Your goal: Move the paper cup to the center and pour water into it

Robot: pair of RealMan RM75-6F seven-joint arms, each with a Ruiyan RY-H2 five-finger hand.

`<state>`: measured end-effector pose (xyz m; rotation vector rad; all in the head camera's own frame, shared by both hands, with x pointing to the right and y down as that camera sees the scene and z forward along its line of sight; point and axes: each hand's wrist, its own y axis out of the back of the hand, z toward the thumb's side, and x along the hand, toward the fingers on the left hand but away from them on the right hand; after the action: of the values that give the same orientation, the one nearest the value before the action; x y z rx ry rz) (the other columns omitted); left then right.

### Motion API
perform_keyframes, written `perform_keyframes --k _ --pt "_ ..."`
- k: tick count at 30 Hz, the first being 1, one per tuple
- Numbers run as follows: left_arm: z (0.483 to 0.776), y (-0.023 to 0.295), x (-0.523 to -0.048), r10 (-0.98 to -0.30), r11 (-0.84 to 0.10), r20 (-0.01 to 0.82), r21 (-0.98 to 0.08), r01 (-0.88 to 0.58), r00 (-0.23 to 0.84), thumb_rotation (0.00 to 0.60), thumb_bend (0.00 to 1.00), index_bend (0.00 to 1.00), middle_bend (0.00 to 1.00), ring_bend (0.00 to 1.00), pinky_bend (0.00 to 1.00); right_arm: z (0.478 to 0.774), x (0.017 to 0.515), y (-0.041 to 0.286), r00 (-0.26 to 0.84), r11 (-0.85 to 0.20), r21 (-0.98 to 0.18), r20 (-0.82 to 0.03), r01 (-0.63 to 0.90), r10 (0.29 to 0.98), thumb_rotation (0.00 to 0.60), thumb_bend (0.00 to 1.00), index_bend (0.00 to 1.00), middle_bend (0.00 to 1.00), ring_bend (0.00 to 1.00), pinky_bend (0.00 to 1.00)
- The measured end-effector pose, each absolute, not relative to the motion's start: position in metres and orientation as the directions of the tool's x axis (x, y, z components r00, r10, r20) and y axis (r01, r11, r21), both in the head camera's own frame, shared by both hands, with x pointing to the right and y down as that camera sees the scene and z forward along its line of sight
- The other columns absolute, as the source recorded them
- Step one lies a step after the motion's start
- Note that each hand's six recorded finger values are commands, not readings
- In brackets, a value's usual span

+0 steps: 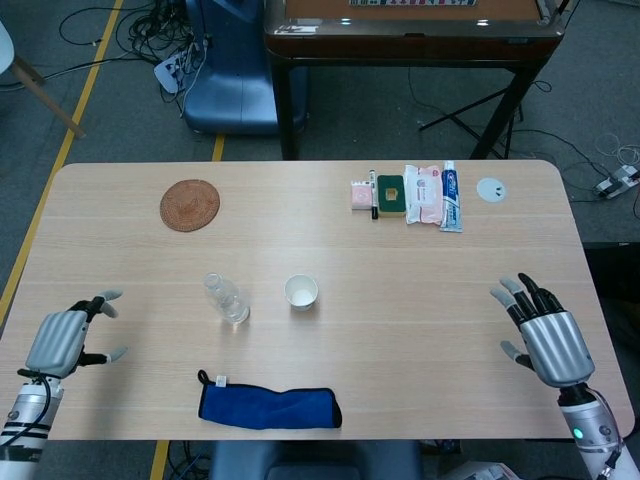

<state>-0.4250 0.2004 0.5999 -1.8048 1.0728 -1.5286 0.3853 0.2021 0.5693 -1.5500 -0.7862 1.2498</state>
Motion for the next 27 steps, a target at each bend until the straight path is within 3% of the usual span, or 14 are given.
perform_keyframes --k 5,9,15,27 --pt "0.620 0.193 -0.417 -0.805 -0.578 0.593 -0.773 -0.260 0.025 0.600 0.06 0.01 0.15 0.15 0.35 0.559 0.400 0.214 0.240 -0.315 -0.949 -0.313 -0.032 0.919 0.600 0.05 0.23 0.17 0.08 0.27" --pt "0.638 0.184 -0.409 -0.779 -0.603 0.627 -0.743 -0.290 0.015 0.600 0.06 0.00 0.09 0.09 0.28 0.553 0.407 0.218 0.232 -0.298 -0.955 -0.289 0.004 0.929 0.600 0.05 0.23 0.17 0.08 0.27" --pt "0.655 0.170 -0.388 -0.764 -0.616 0.644 -0.708 -0.346 0.040 0.600 0.06 0.00 0.08 0.08 0.27 0.545 0.413 0.221 0.224 -0.279 -0.960 -0.265 0.032 0.938 0.600 0.05 0.23 0.17 0.08 0.27" --pt "0.660 0.161 -0.350 -0.728 -0.647 0.677 -0.626 -0.435 0.109 0.600 0.06 0.00 0.08 0.08 0.27 0.540 0.419 0.220 0.222 -0.277 -0.959 -0.259 0.055 0.940 0.600 0.05 0.23 0.17 0.08 0.27"
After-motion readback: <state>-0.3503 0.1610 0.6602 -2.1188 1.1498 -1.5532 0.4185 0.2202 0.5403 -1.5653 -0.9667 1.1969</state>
